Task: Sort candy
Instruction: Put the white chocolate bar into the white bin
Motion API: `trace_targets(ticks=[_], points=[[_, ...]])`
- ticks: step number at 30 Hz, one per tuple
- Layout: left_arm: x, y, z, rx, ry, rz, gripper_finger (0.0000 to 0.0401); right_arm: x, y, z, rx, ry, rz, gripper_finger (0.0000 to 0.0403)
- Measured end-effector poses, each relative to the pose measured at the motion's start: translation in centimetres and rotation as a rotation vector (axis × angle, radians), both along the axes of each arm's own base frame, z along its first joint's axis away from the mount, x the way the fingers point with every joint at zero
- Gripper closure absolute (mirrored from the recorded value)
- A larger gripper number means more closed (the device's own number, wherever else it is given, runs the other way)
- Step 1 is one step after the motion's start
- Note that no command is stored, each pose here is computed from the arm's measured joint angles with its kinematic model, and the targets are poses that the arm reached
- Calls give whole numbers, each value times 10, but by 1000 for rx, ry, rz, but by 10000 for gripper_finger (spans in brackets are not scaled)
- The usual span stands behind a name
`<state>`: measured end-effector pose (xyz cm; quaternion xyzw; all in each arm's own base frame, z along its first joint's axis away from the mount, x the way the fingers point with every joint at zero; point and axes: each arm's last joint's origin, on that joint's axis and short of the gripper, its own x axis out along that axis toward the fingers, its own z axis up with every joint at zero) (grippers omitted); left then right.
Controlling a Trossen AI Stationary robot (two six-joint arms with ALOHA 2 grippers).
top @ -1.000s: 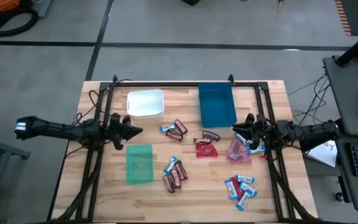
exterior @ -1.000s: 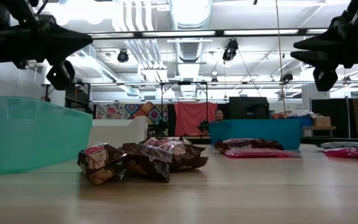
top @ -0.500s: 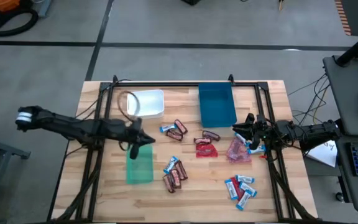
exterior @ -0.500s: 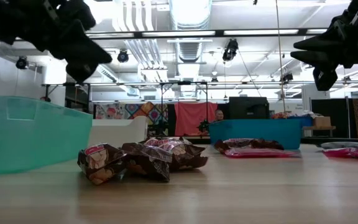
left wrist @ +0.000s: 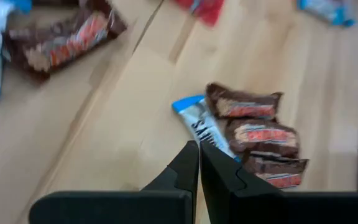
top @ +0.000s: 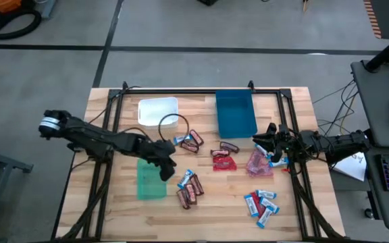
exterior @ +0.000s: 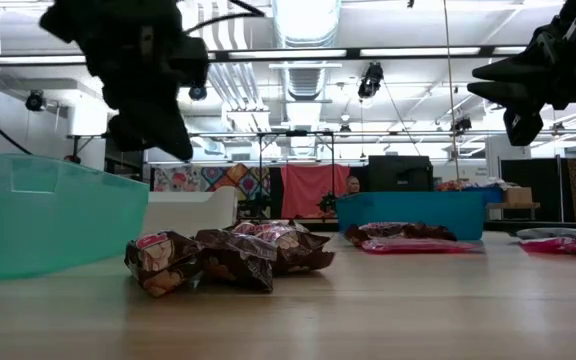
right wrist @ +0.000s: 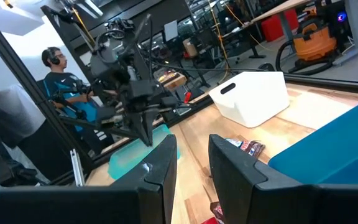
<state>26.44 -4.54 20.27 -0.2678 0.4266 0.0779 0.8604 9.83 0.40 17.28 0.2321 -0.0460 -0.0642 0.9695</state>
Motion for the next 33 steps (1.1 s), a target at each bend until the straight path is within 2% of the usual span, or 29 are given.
trace_targets(ticks=[9, 13, 17, 26, 29, 33], points=[[41, -14, 7, 22, 118, -71, 401, 0, 0, 0, 2, 0, 0, 316], [47, -16, -6, -1, 218, -70, 394, 0, 0, 0, 2, 0, 1, 316], [52, -18, -13, -18, 241, -80, 358, 0, 0, 0, 14, -2, 1, 316], [56, -19, -17, -7, 234, -92, 238, 0, 0, 0, 64, -7, 4, 316], [59, -20, -17, -14, 213, -82, 217, 0, 0, 0, 64, -8, 4, 316], [65, -24, -25, -17, 195, -87, 212, 0, 0, 0, 64, -8, 4, 316]])
